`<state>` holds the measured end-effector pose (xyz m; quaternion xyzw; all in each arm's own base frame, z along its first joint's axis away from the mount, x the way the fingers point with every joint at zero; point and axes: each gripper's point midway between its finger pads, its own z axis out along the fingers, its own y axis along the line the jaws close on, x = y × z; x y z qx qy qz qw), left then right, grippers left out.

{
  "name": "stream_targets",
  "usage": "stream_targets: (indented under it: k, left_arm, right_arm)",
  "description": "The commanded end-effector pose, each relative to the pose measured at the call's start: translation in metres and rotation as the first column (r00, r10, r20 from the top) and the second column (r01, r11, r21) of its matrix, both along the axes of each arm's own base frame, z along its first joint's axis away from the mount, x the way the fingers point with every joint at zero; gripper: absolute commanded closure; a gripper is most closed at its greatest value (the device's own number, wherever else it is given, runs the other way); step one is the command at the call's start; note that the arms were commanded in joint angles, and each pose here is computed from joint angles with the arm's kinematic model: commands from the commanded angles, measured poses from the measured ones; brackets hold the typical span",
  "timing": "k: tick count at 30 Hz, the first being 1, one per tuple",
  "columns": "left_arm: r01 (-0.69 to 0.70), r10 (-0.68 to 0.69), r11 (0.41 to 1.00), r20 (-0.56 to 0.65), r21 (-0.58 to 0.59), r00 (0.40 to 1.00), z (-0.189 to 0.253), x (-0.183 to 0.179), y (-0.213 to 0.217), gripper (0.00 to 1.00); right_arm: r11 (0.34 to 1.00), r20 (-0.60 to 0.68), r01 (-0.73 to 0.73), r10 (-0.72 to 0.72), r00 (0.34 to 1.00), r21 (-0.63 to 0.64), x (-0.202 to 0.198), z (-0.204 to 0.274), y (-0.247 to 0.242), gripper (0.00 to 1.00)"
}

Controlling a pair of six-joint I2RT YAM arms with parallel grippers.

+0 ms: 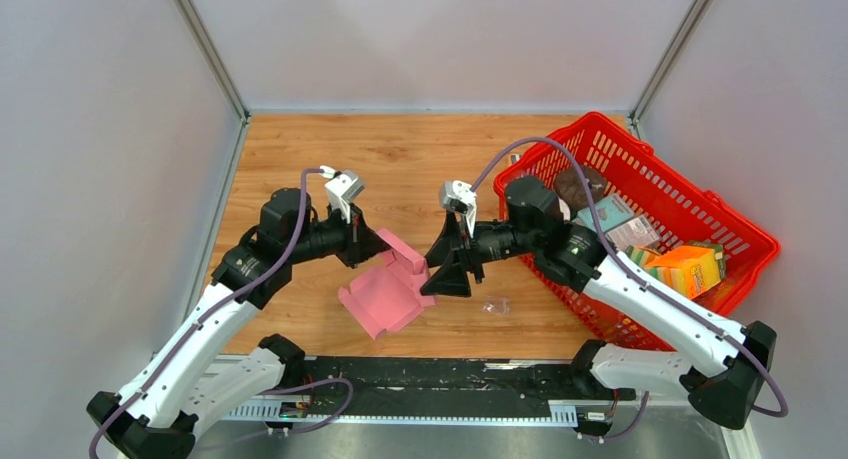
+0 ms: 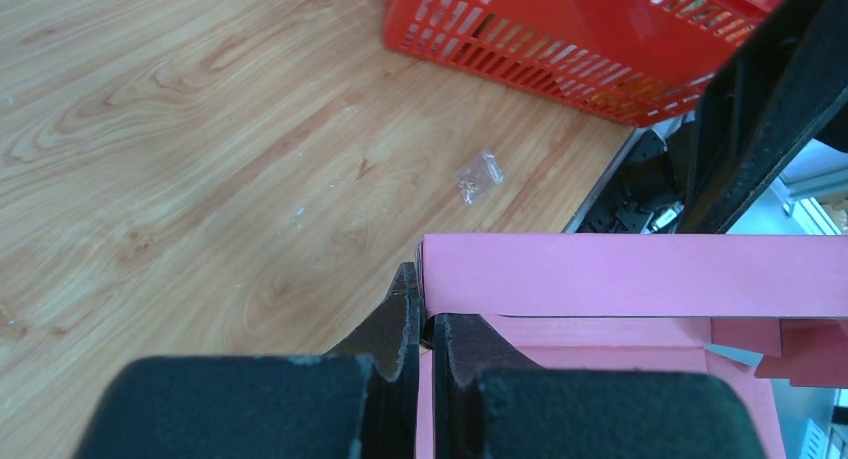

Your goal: Fold the paper box

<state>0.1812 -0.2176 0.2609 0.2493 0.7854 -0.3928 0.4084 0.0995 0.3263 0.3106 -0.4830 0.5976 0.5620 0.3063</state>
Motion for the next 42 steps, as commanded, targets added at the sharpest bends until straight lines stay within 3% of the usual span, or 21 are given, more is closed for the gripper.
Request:
stream_targets:
  k: [1, 8, 14, 15, 17, 19, 22, 25, 30, 35, 40, 42]
  left_arm:
    - [-0.055, 0.056, 0.998, 0.023, -0.037, 0.998, 0.02, 0.008, 0.002, 1.0]
    - [-0.131, 0.131, 0.991, 0.02, -0.006, 0.991, 0.015, 0.015, 0.012, 1.0]
    - [-0.209, 0.208, 0.978, 0.036, 0.013, 0.977, 0.015, 0.02, 0.024, 1.0]
    - [-0.219, 0.219, 0.976, 0.041, 0.012, 0.975, 0.016, 0.02, 0.026, 1.0]
    - [-0.256, 0.255, 0.966, 0.047, 0.016, 0.966, 0.016, 0.023, 0.032, 1.0]
    - [-0.297, 0.296, 0.955, 0.051, 0.019, 0.954, 0.017, 0.025, 0.038, 1.0]
    - [-0.374, 0.372, 0.926, 0.049, 0.045, 0.927, 0.014, 0.03, 0.051, 1.0]
    - [-0.409, 0.406, 0.91, 0.054, 0.067, 0.912, 0.012, 0.032, 0.057, 1.0]
    - [-0.417, 0.412, 0.902, 0.071, 0.114, 0.909, 0.013, 0.03, 0.059, 1.0]
    - [-0.466, 0.459, 0.873, 0.084, 0.143, 0.885, 0.013, 0.032, 0.069, 1.0]
    - [-0.477, 0.471, 0.862, 0.078, 0.17, 0.879, 0.009, 0.031, 0.069, 1.0]
    - [-0.493, 0.487, 0.85, 0.082, 0.187, 0.87, 0.008, 0.033, 0.071, 1.0]
  right_arm:
    - [0.985, 0.051, 0.167, -0.169, 0.984, 0.049, 0.024, 0.015, 0.01, 0.42]
    - [0.951, -0.032, 0.31, -0.31, 0.95, 0.0, 0.05, 0.004, 0.025, 0.46]
    - [0.89, -0.004, 0.454, -0.455, 0.891, -0.039, 0.071, -0.005, 0.027, 0.54]
    - [0.858, 0.009, 0.512, -0.512, 0.859, -0.052, 0.082, -0.008, 0.024, 0.59]
    - [0.835, 0.015, 0.547, -0.547, 0.837, -0.069, 0.087, -0.013, 0.021, 0.63]
    - [0.77, 0.033, 0.631, -0.631, 0.775, -0.092, 0.102, -0.018, 0.014, 0.66]
    - [0.674, 0.06, 0.729, -0.728, 0.683, -0.118, 0.117, -0.026, 0.005, 0.65]
    - [0.622, 0.08, 0.771, -0.769, 0.635, -0.138, 0.125, -0.031, 0.008, 0.62]
    - [0.554, 0.138, 0.818, -0.808, 0.573, -0.157, 0.133, -0.033, 0.011, 0.48]
    - [0.519, 0.17, 0.84, -0.824, 0.541, -0.158, 0.135, -0.033, 0.009, 0.48]
    - [0.479, 0.201, 0.864, -0.841, 0.503, -0.156, 0.138, -0.034, 0.007, 0.58]
    - [0.49, 0.212, 0.859, -0.832, 0.512, -0.15, 0.135, -0.033, 0.009, 0.53]
